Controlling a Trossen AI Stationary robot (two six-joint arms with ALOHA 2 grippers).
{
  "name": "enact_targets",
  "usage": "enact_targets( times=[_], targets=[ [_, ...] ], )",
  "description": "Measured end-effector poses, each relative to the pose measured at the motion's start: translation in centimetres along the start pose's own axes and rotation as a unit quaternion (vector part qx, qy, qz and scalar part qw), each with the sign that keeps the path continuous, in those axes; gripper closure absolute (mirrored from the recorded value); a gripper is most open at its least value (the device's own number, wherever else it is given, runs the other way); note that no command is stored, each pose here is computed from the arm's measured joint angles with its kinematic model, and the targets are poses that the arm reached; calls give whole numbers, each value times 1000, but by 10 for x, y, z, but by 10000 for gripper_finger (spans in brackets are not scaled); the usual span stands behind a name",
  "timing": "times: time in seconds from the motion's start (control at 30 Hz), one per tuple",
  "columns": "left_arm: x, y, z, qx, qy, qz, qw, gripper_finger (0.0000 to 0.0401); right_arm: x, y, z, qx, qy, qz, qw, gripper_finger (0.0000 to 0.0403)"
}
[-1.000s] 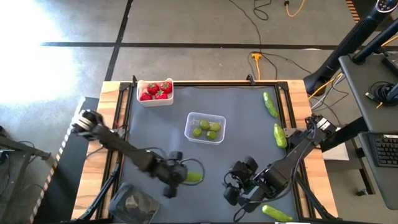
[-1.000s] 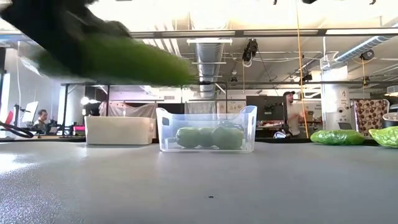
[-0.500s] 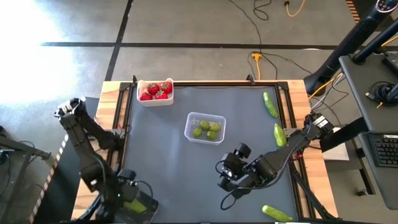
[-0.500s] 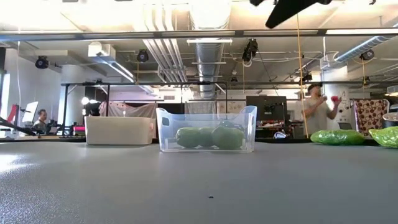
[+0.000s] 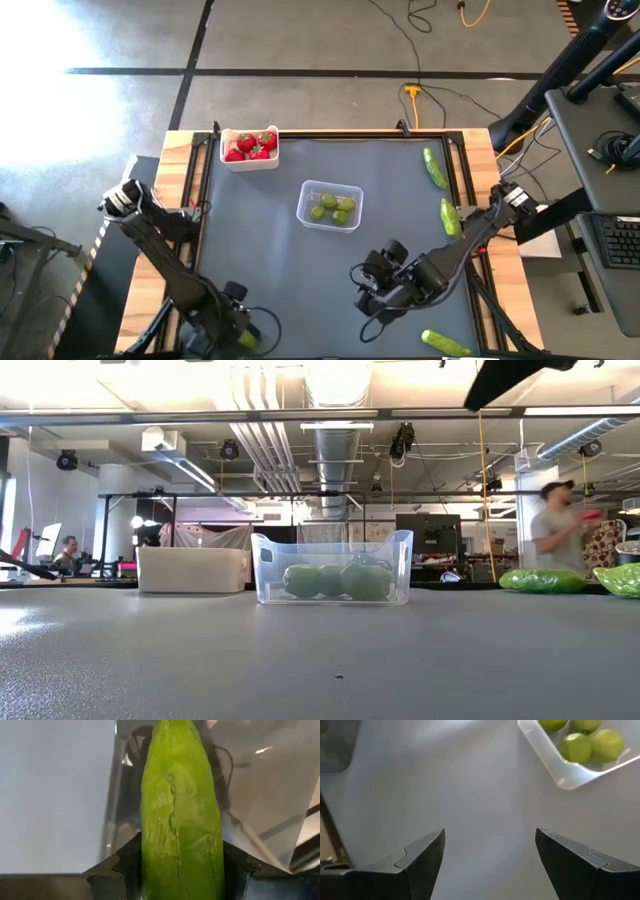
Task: Sort produce into baskets
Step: Put the bottom right cucumber into the black bin
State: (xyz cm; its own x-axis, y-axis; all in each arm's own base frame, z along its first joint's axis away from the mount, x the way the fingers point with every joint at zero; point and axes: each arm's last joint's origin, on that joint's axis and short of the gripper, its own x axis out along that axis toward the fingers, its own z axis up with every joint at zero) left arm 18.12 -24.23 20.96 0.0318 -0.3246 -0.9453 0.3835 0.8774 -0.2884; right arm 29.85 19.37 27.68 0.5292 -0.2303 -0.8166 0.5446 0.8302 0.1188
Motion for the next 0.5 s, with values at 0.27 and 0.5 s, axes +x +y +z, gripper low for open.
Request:
enact_targets(
  times=[0.27, 0.5],
  targets=[
    [-3, 32, -18, -83, -28, 69, 994, 237, -5, 3, -8, 13, 2, 6, 1000, 101],
    [-1, 50, -48, -163, -4, 45, 986, 236, -5, 3, -8, 21, -1, 5, 1000, 101]
  ],
)
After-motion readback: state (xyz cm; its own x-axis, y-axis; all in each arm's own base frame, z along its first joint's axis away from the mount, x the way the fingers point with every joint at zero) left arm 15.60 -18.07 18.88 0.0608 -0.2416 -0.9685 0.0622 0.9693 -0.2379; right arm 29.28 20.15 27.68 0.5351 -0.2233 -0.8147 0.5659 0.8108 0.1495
